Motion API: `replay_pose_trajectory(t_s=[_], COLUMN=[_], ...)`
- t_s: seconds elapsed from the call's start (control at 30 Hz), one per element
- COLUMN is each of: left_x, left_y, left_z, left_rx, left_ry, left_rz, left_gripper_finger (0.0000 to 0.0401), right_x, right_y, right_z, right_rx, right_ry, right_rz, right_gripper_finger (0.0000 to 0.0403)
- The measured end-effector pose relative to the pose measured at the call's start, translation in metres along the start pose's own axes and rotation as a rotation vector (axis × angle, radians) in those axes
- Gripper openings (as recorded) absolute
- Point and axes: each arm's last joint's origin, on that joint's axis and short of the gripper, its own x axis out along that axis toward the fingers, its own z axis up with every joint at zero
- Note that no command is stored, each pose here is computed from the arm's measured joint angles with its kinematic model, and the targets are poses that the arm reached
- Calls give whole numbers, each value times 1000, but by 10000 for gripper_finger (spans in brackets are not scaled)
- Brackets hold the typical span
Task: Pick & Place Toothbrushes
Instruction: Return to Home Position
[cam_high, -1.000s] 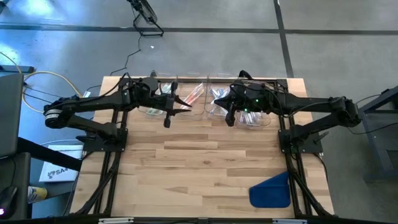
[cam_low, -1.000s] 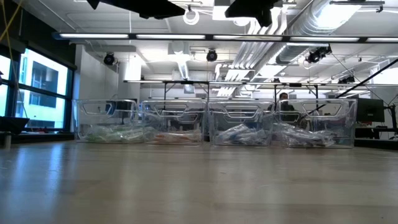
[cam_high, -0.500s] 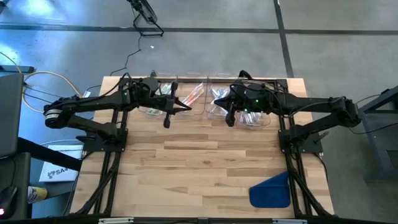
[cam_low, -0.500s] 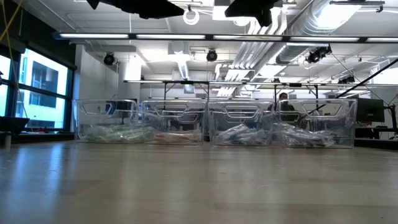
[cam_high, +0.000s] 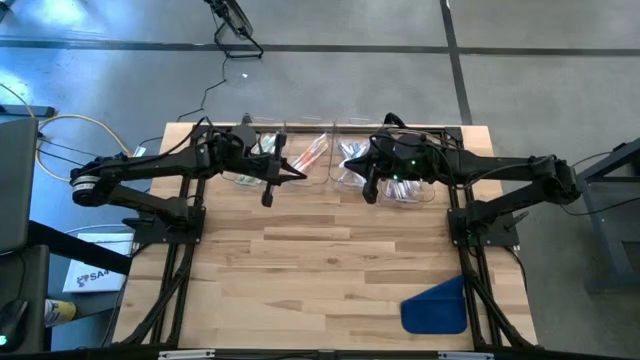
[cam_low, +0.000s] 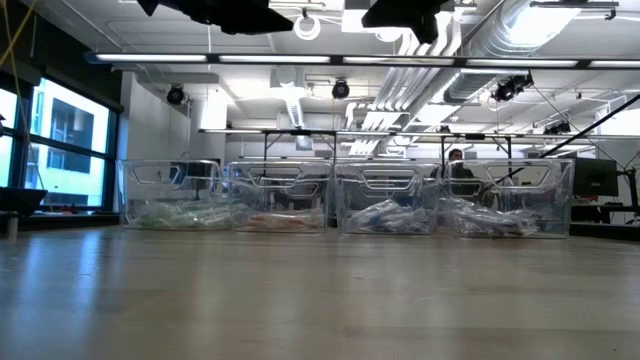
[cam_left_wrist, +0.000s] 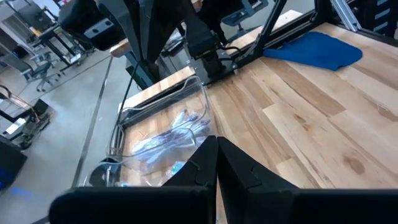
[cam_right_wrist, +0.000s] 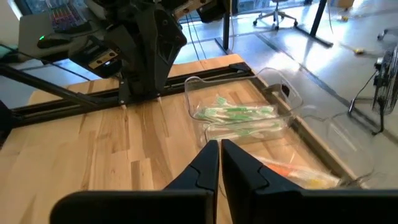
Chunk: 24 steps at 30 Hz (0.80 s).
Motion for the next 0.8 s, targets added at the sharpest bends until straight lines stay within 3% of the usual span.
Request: replay_pose_trajectory(t_s=[0.1, 0.27, 0.37, 0.53, 0.8], left_x=[0, -2, -6, -20, -66], left_y=[0, 0, -1, -13, -27], left_z=[0, 1, 3, -6, -3], left_rx=[18, 104, 152, 165, 227], left_ry=[-1, -12, -70, -104, -175], left_rz=[-1, -2, 18, 43, 102], left_gripper_finger=[1, 1, 1, 1, 1], right_x=[0, -5, -16, -39, -83], right_y=[0, 4, 5, 1, -12], right_z=[-2, 0, 6, -3, -45], right_rx=[18, 21, 16, 13, 30], right_ry=[18, 21, -18, -112, -286], right_rz=[9, 186, 236, 244, 222], right_gripper_finger=[12, 12, 12, 12, 12])
